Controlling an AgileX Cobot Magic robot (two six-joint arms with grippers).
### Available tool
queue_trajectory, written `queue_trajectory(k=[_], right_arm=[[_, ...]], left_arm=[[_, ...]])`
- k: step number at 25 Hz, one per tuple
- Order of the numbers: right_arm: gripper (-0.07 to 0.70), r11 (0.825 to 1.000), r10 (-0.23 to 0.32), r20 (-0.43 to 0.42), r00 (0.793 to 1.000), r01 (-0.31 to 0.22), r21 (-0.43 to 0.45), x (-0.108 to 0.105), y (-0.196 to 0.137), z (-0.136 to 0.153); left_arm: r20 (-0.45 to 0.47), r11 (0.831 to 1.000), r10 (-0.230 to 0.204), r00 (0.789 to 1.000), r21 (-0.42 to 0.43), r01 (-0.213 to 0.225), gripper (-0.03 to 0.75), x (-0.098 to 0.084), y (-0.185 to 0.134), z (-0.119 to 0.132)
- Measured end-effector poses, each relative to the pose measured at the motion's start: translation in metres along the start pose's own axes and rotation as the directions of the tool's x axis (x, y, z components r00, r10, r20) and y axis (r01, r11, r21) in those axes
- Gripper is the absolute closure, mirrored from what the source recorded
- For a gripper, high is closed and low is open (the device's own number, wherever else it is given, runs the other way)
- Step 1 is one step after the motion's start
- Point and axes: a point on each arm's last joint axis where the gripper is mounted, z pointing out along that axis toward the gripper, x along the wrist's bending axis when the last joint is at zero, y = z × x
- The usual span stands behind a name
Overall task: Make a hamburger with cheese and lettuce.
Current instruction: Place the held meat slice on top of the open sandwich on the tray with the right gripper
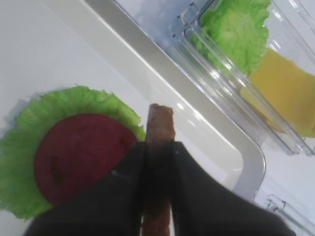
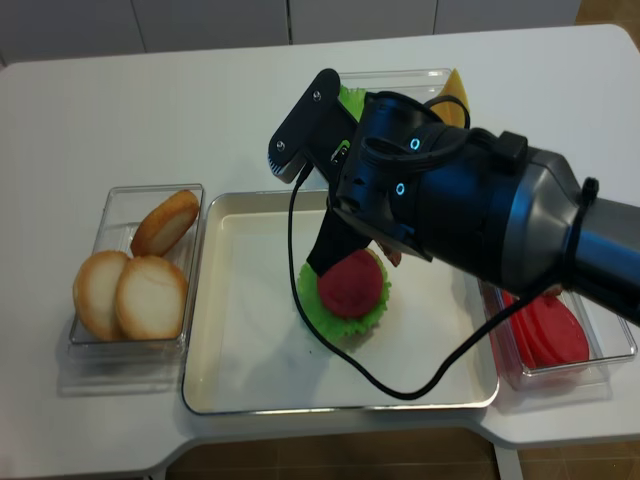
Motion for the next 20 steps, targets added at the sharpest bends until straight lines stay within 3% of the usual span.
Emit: queue_trajectory(k=[20], right_arm=[[0.512, 0.999, 0.007, -0.022, 1.000, -0.006, 0.038, 0.007, -0.002, 0.011]], left_arm=[[0.000, 1.000, 0.000, 1.000, 0.000, 0.000, 0.300, 0.000, 0.000, 0.000]])
